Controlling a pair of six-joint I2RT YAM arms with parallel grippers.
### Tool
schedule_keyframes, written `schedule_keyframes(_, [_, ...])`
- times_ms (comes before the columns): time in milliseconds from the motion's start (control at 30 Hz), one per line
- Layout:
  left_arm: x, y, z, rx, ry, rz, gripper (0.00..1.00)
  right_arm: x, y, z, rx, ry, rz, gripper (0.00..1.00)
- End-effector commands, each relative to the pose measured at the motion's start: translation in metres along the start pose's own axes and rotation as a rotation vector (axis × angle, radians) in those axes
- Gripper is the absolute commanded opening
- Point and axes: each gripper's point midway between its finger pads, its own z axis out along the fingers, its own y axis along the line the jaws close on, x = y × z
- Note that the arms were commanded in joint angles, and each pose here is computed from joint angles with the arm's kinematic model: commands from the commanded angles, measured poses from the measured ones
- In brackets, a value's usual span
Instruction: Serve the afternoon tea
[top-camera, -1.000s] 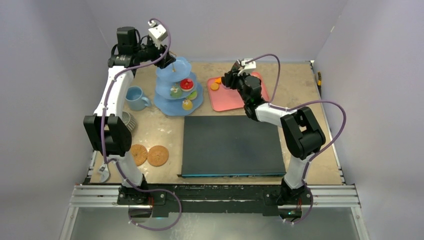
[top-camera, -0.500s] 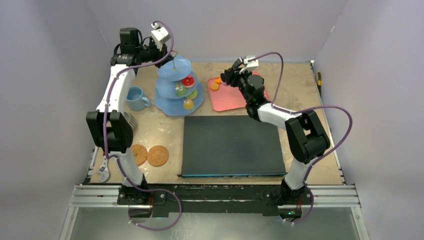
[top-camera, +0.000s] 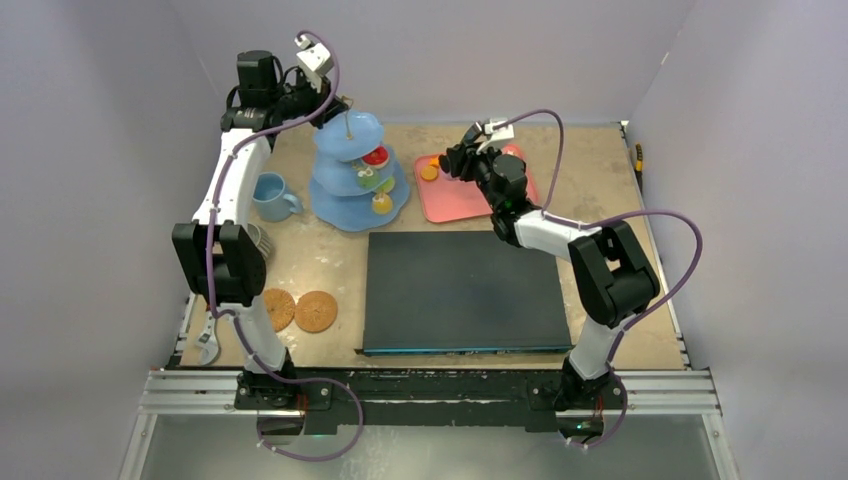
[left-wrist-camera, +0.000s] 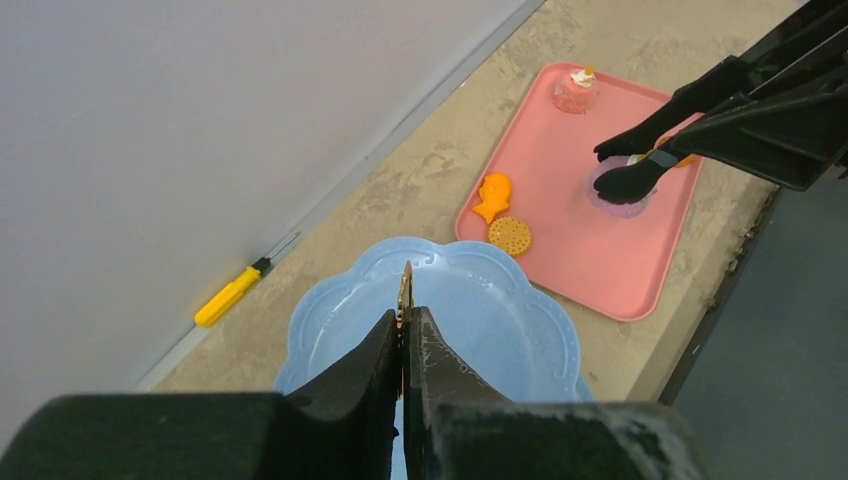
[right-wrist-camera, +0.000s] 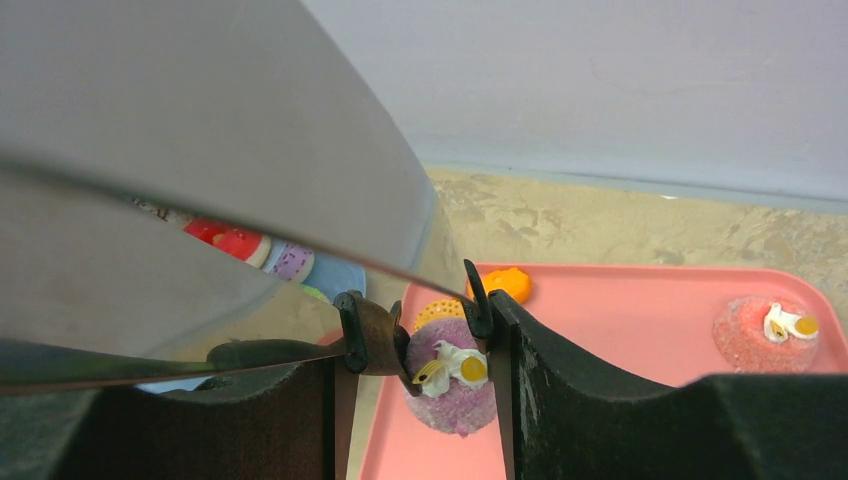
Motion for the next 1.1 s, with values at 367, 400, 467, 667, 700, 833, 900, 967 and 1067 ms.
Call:
schedule_keyframes(367, [-0.078, -0.007, -0.018, -0.250, -0.124, 0.055, 0.00, -0.040, 0.025, -0.007, -0.062, -0.114, 0.019, 0.33])
schedule_keyframes(400, [-0.083, -0.006, -0.019, -0.274, -0.131, 0.052, 0.00, -0.039, 0.026, -0.007, -0.065, -0.113, 0.018, 0.34])
schedule_keyframes(467, [-0.093, -0.003, -0.023, -0.317, -0.146, 0.038, 0.00, -0.039, 0.028, -0.007, -0.068, -0.112, 0.019, 0.33])
schedule_keyframes(667, [-0.099, -0.006, -0.029, -0.398, -0.154, -0.020, 0.00, -0.037, 0.034, -0.007, -0.081, -0.110, 0.020, 0.33])
schedule_keyframes(700, [-0.096, -0.005, -0.030, -0.412, -0.146, -0.025, 0.00, -0.036, 0.035, -0.007, -0.083, -0.109, 0.020, 0.33])
schedule_keyframes(833, [-0.091, 0.002, -0.037, -0.498, -0.120, -0.001, 0.00, -0.035, 0.042, -0.006, -0.095, -0.104, 0.017, 0.33])
schedule_keyframes(900, [-0.089, 0.008, -0.043, -0.548, -0.110, -0.002, 0.00, -0.035, 0.043, -0.006, -0.097, -0.104, 0.016, 0.33])
schedule_keyframes(967, [-0.087, 0.007, -0.047, -0.567, -0.114, -0.021, 0.00, -0.036, 0.045, -0.006, -0.099, -0.107, 0.014, 0.33])
schedule_keyframes(1067, [-0.075, 0.004, -0.046, -0.590, -0.107, -0.084, 0.00, -0.035, 0.046, -0.006, -0.100, -0.105, 0.012, 0.33])
